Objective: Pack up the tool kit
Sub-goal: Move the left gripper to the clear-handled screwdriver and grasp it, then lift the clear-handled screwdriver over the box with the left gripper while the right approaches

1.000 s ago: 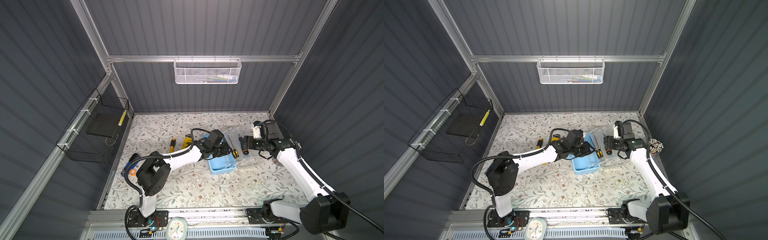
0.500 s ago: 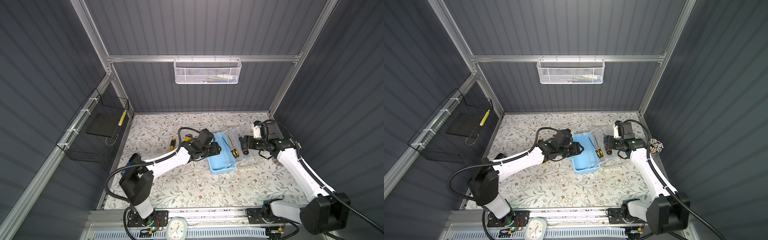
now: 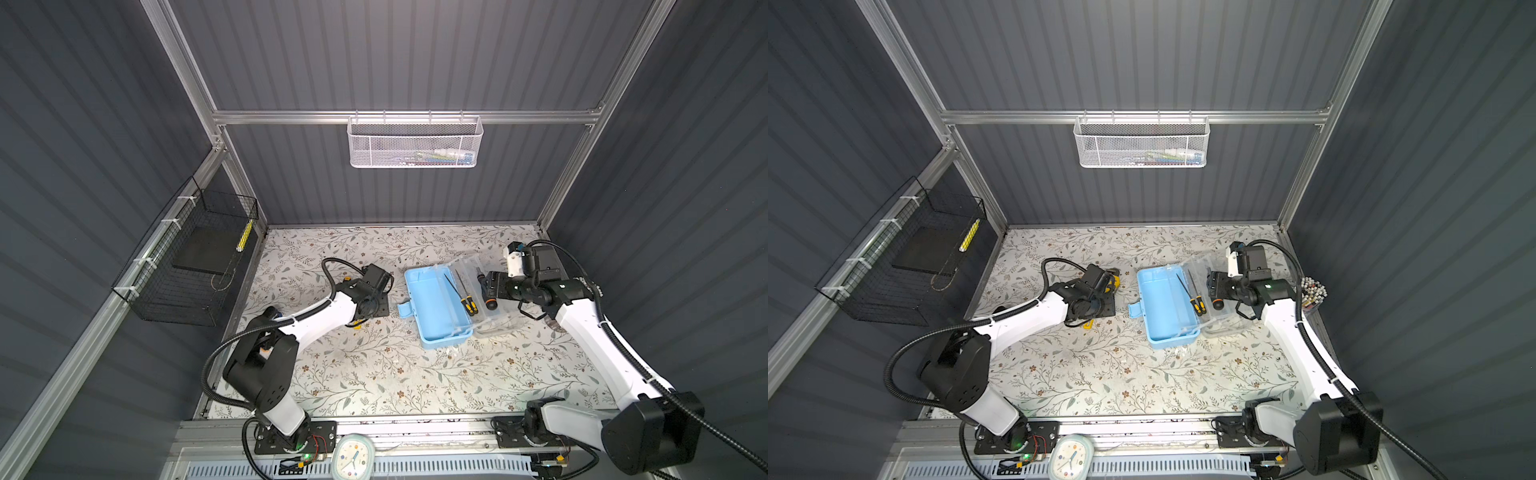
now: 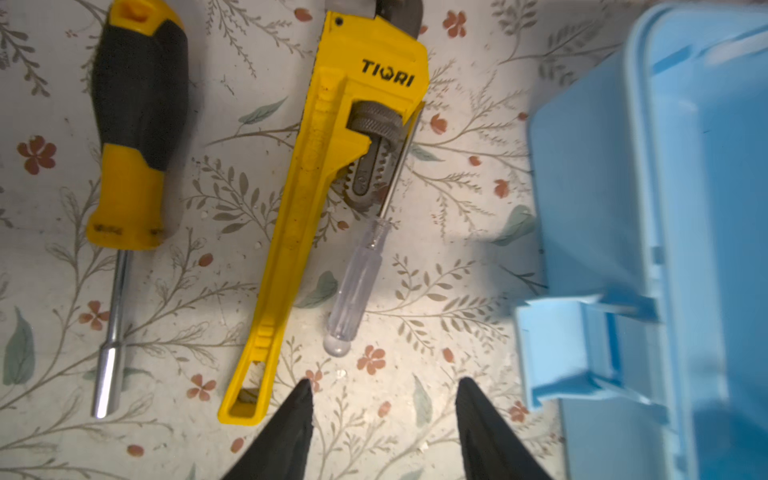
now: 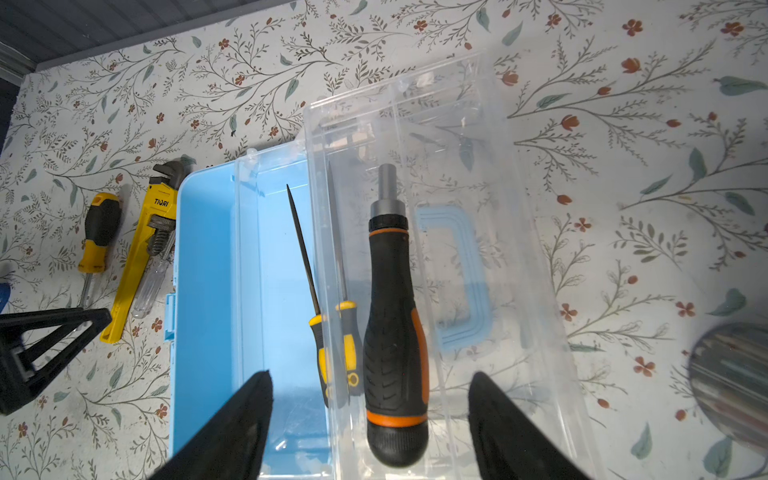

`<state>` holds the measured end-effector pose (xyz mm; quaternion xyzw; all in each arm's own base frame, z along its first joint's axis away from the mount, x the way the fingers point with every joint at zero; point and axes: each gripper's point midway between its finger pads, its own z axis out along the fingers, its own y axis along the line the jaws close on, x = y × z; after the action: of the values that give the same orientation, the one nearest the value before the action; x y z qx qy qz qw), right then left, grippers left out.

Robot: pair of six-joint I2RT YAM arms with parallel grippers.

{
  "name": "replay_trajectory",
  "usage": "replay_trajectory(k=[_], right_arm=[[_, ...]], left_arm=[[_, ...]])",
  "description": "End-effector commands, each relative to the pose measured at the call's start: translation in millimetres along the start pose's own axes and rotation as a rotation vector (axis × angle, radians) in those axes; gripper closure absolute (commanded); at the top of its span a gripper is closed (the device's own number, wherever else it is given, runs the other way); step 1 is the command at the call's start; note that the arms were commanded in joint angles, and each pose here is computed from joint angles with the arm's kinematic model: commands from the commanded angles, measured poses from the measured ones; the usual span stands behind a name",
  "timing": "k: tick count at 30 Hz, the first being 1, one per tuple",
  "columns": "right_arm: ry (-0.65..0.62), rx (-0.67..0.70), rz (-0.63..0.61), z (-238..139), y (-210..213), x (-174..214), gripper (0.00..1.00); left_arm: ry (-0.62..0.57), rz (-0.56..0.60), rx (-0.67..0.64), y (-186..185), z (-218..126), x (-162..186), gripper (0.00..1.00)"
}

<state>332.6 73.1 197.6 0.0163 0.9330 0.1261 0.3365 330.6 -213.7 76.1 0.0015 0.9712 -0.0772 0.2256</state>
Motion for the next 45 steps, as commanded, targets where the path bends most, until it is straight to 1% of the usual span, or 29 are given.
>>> replay_trajectory(k=[1,6,10,15,20,24,28,31,33,34,37,41,45], right_arm=[[0.002,0.007,0.004,-4,-2,5,0.24],[-0.005,0.009,0.002,-8,-2,6,0.22],[-0.005,-0.009,0.008,-9,1,7,0.20],[-0.002,-0.014,0.011,-10,1,8,0.19],[-0.001,-0.007,0.012,-9,0,9,0.18],[-0.002,-0.007,0.016,-9,0,7,0.18],[-0.004,-0.002,0.011,-10,0,6,0.18],[-0.006,-0.005,0.013,-11,1,4,0.17],[-0.006,-0.012,0.017,-11,2,4,0.17],[-0.008,-0.018,0.021,-12,3,3,0.17],[-0.016,-0.093,0.034,-16,17,-1,0.18],[-0.017,-0.256,0.069,-22,47,-5,0.20],[-0.022,-0.380,0.099,-28,72,-11,0.22]], left_arm=[[0.039,0.082,-0.042,10,17,-4,0.46],[0.074,0.098,-0.051,17,38,-7,0.48],[0.086,0.115,-0.048,14,47,-10,0.49],[0.084,0.120,-0.046,12,50,-13,0.55],[0.104,0.131,-0.025,8,53,-10,0.61],[0.149,0.125,-0.002,5,62,1,0.74],[0.160,0.119,0.019,4,62,7,0.75],[0.162,0.118,0.024,4,60,9,0.83],[0.159,0.110,0.058,-1,55,8,0.90],[0.151,0.103,0.076,-4,52,7,0.91],[0.096,0.073,0.160,-19,31,-6,0.92],[-0.006,0.044,0.288,-42,-10,-31,0.93],[-0.095,0.061,0.387,-63,-45,-47,0.93]])
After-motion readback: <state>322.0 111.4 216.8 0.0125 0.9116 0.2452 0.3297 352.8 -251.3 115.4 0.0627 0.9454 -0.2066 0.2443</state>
